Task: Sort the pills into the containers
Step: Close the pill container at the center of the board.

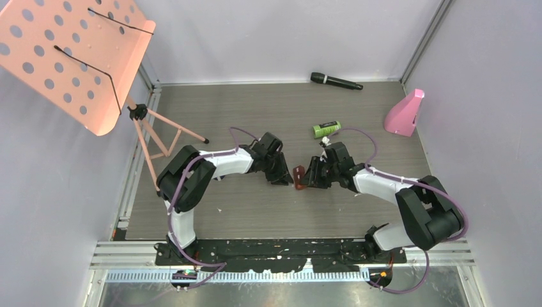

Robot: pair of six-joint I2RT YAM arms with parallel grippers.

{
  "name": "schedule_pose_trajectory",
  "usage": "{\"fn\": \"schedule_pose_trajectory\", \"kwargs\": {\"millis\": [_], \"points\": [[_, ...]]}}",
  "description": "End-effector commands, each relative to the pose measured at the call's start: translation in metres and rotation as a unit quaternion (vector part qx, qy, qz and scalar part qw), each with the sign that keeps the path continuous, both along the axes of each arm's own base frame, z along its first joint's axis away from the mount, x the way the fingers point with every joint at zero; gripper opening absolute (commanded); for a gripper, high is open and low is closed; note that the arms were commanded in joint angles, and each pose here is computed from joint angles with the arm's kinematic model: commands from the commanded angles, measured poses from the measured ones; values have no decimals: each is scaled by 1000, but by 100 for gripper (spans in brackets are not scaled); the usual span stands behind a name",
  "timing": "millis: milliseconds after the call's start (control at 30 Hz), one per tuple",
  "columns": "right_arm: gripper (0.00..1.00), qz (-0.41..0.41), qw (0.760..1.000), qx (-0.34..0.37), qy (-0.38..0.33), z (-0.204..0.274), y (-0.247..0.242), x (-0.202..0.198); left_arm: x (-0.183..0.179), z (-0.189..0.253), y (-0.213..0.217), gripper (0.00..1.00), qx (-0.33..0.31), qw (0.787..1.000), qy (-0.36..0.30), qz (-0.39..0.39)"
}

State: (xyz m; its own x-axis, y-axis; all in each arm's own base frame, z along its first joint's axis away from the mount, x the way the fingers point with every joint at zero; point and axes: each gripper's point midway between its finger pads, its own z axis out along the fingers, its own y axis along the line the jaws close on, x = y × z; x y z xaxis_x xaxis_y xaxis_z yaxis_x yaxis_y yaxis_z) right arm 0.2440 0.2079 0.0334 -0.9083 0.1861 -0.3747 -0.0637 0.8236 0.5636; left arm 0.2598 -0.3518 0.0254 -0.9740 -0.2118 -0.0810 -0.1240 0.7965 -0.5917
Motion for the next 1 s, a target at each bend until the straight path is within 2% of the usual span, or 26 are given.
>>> {"fn": "schedule_pose_trajectory", "kwargs": {"millis": [0, 133, 333, 533, 733, 833, 967], "points": [[34, -7, 1000, 2, 18, -20, -6, -8, -3, -13, 40, 31, 86, 996, -29, 6], [33, -2, 999, 36, 12, -26, -3, -8, 0, 0, 36, 32, 57, 996, -64, -1], [31, 10, 995, 92, 44, -44, 8, -20, -1, 13, 23, 35, -8, 995, -97, -16], [26, -5, 992, 110, 68, -59, 8, -26, 4, 24, 15, 34, -61, 989, -135, -5], [25, -16, 990, 113, 81, -70, 5, -28, 5, 24, 15, 34, -76, 987, -143, 3], [25, -18, 990, 115, 85, -72, 5, -29, 1, 19, 10, 32, -84, 988, -127, 0], [23, -24, 988, 120, 89, -73, 6, -28, -7, 9, 12, 25, -80, 990, -114, -6]]}}
